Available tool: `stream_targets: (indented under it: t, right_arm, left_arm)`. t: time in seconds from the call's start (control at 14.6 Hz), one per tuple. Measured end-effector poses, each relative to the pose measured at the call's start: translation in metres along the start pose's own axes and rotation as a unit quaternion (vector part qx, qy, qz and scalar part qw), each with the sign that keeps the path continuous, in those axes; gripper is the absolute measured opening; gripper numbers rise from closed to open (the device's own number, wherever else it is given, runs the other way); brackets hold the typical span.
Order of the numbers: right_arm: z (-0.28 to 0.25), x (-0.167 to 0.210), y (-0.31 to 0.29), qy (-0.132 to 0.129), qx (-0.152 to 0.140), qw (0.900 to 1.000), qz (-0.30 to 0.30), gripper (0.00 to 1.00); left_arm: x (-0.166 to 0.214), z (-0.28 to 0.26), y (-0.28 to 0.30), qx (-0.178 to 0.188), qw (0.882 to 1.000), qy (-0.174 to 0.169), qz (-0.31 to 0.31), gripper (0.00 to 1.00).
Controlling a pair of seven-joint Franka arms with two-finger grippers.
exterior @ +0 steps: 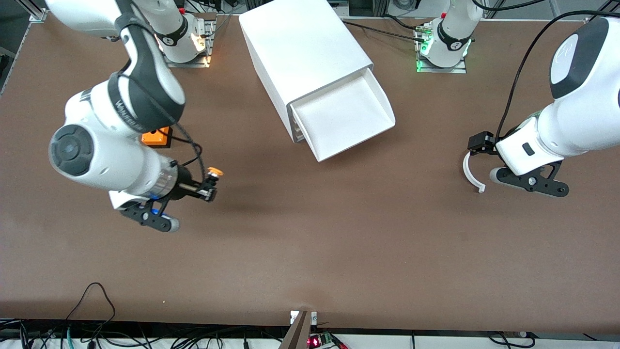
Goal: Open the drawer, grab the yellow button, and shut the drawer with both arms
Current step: 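Carry the yellow button with the right gripper toward the orange box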
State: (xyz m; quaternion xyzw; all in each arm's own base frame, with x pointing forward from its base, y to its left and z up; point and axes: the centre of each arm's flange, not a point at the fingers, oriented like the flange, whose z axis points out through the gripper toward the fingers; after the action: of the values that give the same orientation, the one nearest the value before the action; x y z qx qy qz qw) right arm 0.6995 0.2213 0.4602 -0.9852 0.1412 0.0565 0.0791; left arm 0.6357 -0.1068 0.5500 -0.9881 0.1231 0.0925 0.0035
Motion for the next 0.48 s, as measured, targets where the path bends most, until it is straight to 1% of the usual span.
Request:
stream_targets:
  t: [0.21, 0.48]
  right_arm:
    - [0.015, 0.031, 0.055, -0.005, -0.023, 0.998, -0.059, 0.33]
    - [0.059, 0.063, 0.118, 0.005, -0.055, 0.993, -0.104, 0.33]
  left_arm:
    - [0.000, 0.000, 0.000, 0.000, 1.000, 0.000, -0.002, 1.00]
    - [0.000, 0.000, 0.000, 0.000, 1.000, 0.000, -0.022, 1.00]
